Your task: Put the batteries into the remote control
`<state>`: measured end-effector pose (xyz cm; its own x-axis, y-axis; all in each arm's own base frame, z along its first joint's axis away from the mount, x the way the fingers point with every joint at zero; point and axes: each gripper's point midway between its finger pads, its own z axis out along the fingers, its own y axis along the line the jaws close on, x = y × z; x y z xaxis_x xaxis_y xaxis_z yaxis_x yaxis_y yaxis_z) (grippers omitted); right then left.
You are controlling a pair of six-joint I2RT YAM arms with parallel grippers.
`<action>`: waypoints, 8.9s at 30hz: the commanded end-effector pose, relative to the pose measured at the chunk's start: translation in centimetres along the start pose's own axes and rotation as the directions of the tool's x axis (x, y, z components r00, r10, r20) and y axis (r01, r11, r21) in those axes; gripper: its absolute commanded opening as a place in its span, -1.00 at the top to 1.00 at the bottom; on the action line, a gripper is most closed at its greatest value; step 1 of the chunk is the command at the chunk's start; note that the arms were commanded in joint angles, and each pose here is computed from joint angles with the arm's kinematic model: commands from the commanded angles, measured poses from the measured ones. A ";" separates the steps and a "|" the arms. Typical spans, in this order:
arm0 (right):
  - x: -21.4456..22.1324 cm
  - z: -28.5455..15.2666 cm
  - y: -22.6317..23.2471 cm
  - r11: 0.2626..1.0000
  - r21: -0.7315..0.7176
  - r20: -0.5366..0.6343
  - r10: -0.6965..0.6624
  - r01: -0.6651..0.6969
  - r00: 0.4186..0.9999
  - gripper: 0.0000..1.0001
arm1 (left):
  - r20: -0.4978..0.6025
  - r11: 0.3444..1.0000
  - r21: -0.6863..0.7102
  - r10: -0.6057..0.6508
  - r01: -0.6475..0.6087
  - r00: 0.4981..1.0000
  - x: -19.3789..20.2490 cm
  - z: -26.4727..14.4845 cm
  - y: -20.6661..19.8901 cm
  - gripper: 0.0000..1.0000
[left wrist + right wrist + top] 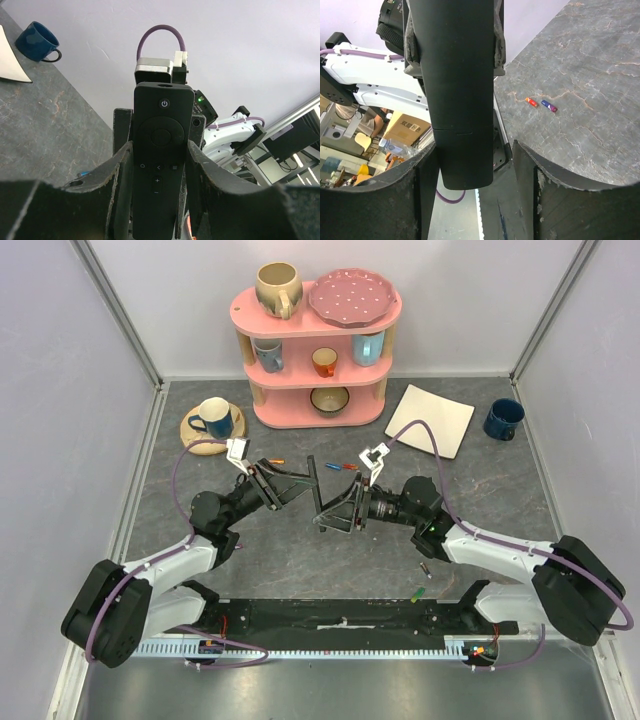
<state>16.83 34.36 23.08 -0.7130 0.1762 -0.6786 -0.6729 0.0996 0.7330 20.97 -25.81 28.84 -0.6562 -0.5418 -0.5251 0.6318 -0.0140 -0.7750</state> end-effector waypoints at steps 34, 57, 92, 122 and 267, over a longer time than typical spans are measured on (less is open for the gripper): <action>-2.1 -8.3 -8.5 0.621 0.631 -0.353 -0.305 0.466 0.885 0.31 | -0.113 0.830 -0.519 0.170 -0.204 0.979 -1.1 -0.3 5.9 -0.98; -1.0 -4.7 -6.7 0.558 0.625 -0.414 -0.356 0.546 0.838 0.31 | -0.125 0.858 -0.466 0.177 -0.215 0.976 1.4 2.6 5.9 -0.68; -0.5 -4.3 -6.1 0.570 0.622 -0.399 -0.359 0.536 0.844 0.31 | -0.136 0.846 -0.488 0.170 -0.216 0.976 3.6 3.7 7.5 0.14; -3.3 -8.6 -3.0 0.566 0.705 -0.243 -0.373 0.427 0.895 -0.72 | -0.049 0.802 -0.537 0.282 -0.263 0.958 1.1 2.9 8.0 0.96; -1.5 -8.4 -4.5 0.622 0.630 -0.430 -0.219 0.465 0.876 -0.91 | 0.030 0.934 -0.112 -0.337 0.338 0.941 5.3 2.6 7.6 0.96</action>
<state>18.96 24.64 18.04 -0.5975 -0.3034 -0.7422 -0.6136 0.7690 0.1796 24.02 -30.79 14.49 -0.8237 -0.5196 -0.2273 0.1777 0.1441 -0.9735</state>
